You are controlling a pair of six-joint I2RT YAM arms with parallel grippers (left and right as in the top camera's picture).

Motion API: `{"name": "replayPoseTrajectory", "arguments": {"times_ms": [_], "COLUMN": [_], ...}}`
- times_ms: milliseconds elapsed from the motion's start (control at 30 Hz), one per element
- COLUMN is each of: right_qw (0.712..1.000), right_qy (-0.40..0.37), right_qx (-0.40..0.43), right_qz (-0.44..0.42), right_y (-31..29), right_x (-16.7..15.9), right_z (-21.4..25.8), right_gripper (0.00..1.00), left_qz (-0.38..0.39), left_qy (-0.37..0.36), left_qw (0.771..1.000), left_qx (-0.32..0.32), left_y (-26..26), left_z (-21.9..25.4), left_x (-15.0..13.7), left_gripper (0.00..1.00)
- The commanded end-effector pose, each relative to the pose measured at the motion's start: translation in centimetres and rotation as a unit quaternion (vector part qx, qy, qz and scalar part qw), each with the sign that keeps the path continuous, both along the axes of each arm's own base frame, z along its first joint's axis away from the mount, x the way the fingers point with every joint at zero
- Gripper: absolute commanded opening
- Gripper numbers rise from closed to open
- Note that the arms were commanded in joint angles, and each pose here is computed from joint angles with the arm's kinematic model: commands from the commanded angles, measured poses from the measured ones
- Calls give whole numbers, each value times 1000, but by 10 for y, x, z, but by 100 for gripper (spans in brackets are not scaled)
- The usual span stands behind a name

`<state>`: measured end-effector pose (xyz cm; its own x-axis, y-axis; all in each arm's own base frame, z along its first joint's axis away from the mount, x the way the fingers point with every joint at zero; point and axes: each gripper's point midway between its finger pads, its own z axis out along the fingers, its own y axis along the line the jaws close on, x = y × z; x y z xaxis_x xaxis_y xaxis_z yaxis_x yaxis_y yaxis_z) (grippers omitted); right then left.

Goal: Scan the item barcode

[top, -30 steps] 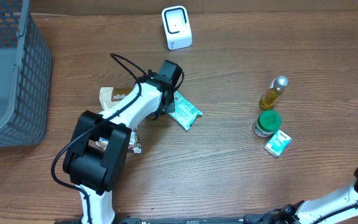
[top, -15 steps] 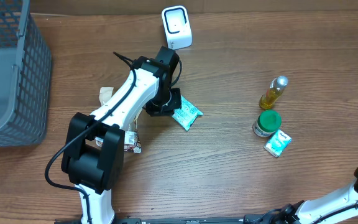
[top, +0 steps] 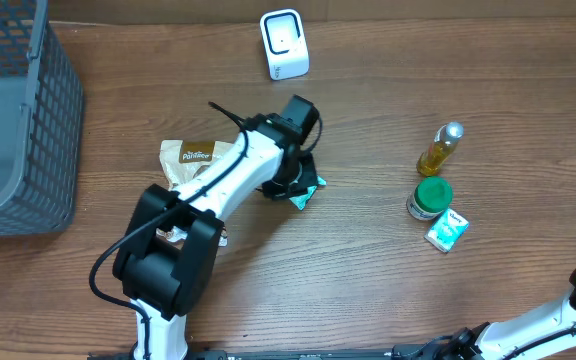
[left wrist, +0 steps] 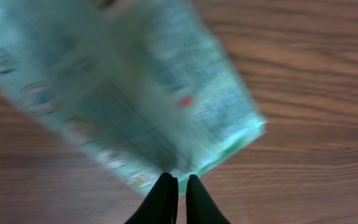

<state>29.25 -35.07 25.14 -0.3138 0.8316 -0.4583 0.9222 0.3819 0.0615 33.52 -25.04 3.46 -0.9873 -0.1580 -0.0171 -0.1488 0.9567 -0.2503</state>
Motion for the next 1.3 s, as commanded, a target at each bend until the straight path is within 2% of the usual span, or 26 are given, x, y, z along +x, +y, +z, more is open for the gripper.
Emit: {"name": "replayPoseTrajectory", "arguments": {"times_ms": [0,67,267,367,567,700,1067,1133,1200,1267], "right_qw": [1000,1000,1000,1000,1000,1000,1000,1000,1000,1000], "right_qy": [-7,-7,-7,-7,-7,-7,-7,-7,-7,-7], "right_qx": [-12,-12,-12,-12,-12,-12,-12,-12,-12,-12], "right_qz": [-2,-2,-2,-2,-2,-2,-2,-2,-2,-2], "right_y": [-1,-1,-1,-1,-1,-1,-1,-1,-1,-1], "right_x": [-1,-1,-1,-1,-1,-1,-1,-1,-1,-1], "right_z": [10,10,10,10,10,10,10,10,10,10], "right_gripper": [100,100,100,100,100,100,100,100,100,100], "left_qz": [12,14,17,-1,-65,-134,-152,-158,-154,-144], "left_qy": [-30,-56,-112,-118,-114,-105,-35,-21,-4,10], "left_qw": [999,998,993,993,991,985,986,985,986,987], "left_qx": [11,4,-18,-9,5,2,52,60,67,70], "left_y": [-8,-13,-26,-28,-35,-37,16,26,37,46], "left_z": [-5,-2,6,4,-9,-11,-21,-22,-23,-23], "left_x": [7,18,43,42,29,19,4,0,-4,-5], "left_gripper": [19,21,9,6,5,11,14,13,4,4]}}
